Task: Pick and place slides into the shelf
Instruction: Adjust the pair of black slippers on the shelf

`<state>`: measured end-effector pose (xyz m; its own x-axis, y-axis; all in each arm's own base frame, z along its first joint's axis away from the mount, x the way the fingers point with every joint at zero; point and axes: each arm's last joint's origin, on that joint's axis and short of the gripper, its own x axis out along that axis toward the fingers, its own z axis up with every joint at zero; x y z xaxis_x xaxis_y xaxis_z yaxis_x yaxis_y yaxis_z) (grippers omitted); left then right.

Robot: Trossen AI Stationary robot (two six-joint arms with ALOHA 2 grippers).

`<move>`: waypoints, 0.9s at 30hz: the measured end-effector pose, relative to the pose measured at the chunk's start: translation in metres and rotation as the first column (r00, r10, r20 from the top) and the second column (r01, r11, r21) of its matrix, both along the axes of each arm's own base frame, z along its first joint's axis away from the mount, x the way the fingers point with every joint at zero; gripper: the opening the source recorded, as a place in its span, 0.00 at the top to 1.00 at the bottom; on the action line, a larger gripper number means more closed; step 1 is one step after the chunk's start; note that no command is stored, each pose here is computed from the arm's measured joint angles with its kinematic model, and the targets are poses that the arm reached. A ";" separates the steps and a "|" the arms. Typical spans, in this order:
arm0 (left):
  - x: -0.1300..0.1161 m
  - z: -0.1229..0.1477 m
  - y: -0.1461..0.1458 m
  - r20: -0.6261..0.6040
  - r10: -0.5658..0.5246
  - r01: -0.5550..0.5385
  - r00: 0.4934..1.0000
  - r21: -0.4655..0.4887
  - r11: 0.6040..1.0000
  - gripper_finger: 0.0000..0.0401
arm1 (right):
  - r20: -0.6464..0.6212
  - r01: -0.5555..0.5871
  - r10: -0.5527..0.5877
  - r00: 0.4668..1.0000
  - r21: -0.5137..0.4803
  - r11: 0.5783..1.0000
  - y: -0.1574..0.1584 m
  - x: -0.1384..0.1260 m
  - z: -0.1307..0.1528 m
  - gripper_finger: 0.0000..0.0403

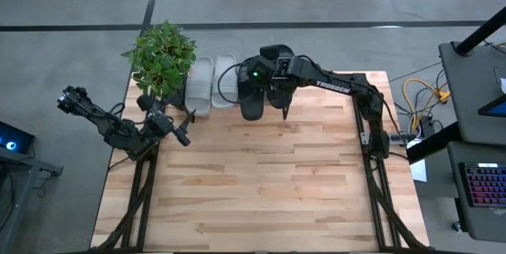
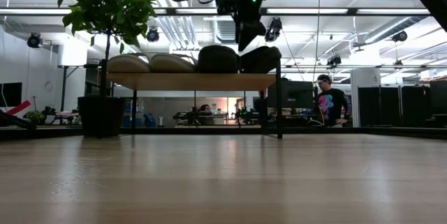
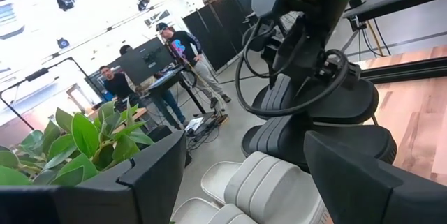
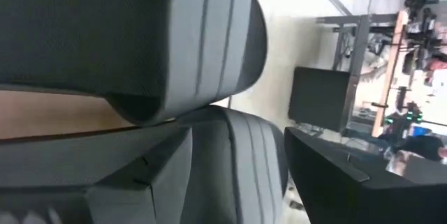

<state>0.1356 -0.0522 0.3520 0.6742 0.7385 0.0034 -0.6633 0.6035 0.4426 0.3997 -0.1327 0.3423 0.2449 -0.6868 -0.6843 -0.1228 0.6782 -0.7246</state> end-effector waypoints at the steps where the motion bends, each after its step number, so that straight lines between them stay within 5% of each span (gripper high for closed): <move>1: 0.000 0.000 0.000 0.000 0.000 0.000 1.000 0.000 1.000 0.32 | -0.003 -0.001 0.001 1.000 -0.002 1.000 -0.001 0.000 0.000 0.46; 19: 0.000 0.000 0.000 0.000 0.000 0.000 1.000 0.000 1.000 0.32 | -0.045 0.098 -0.099 0.994 -0.018 0.995 -0.034 -0.013 -0.010 0.46; 27: 0.000 0.000 0.000 -0.003 0.000 0.000 1.000 0.002 1.000 0.32 | -0.048 0.113 -0.114 0.992 -0.006 0.994 -0.042 -0.016 -0.014 0.61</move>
